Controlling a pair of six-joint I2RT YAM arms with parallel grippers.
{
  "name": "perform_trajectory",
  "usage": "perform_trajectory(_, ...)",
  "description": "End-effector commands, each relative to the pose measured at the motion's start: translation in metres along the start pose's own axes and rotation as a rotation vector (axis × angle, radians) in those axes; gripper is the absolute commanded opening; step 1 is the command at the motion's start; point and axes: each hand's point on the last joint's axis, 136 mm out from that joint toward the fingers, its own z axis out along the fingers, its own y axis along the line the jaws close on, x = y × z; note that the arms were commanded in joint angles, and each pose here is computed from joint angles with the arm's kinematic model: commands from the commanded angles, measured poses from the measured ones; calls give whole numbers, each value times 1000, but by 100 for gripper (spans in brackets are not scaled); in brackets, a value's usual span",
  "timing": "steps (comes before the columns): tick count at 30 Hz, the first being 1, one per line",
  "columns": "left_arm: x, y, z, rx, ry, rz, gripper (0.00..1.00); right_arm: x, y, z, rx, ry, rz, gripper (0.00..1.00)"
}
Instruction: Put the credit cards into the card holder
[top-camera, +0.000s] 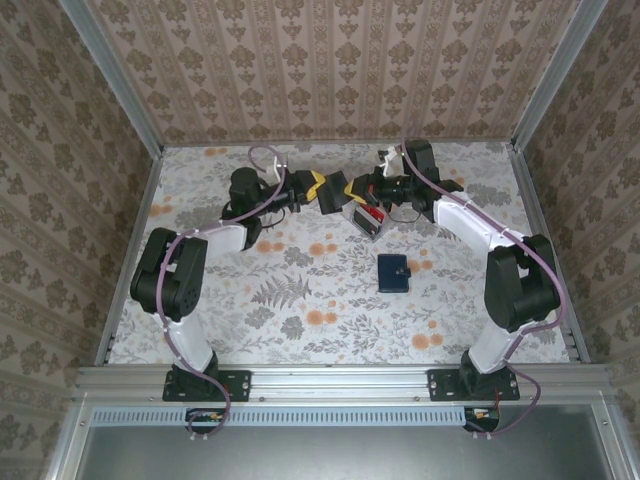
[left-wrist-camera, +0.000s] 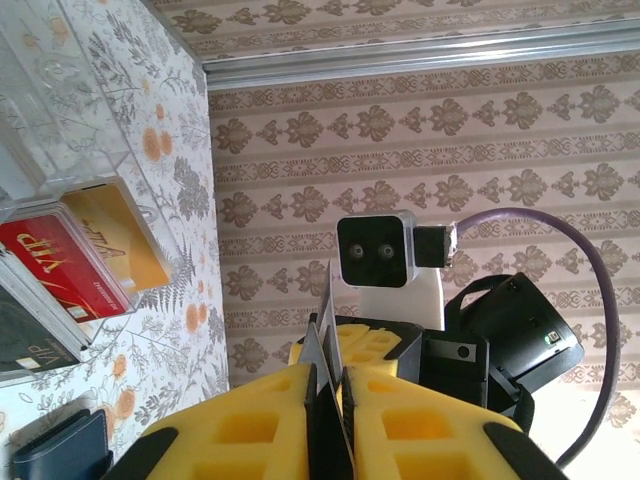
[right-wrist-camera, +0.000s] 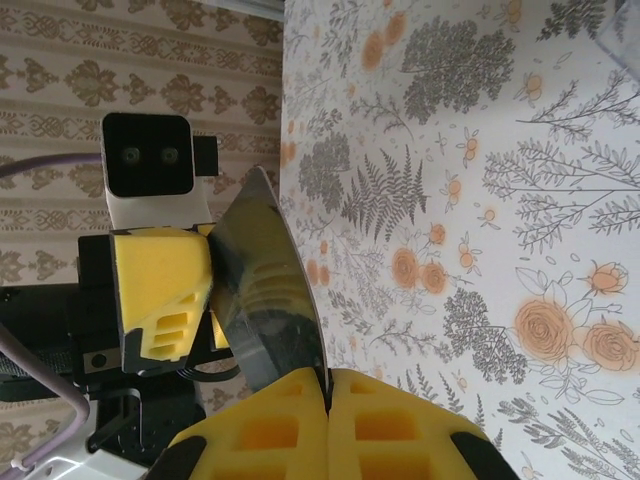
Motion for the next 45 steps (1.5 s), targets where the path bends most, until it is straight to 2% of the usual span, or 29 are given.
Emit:
perform_trajectory(1,0,-22,-3,75,4,61,13,-5,-23,-8,89,-58,50,6)
perform_trajectory(8,-10,12,-16,-12,-59,4,2,-10,-18,-23,92,-78,-12,5)
perform_trajectory(11,-13,36,-27,-91,-97,-24,0,-10,-18,-27,124,-70,-96,7)
perform_trajectory(13,-11,57,-36,-180,-106,-41,0,-7,-22,-26,156,-46,-211,8)
perform_trajectory(19,1,85,-55,-374,-97,-22,0,7,-82,-11,480,105,-579,7)
perform_trajectory(24,5,81,-62,-428,-79,26,0,10,-114,2,690,169,-871,4)
perform_trajectory(27,6,76,-63,-440,-66,57,0,6,-121,5,780,184,-976,4)
perform_trajectory(35,8,73,-61,-434,-48,66,0,-3,-140,8,889,226,-1064,3)
perform_trajectory(45,9,75,-60,-435,-44,61,0,4,-151,16,865,245,-1078,5)
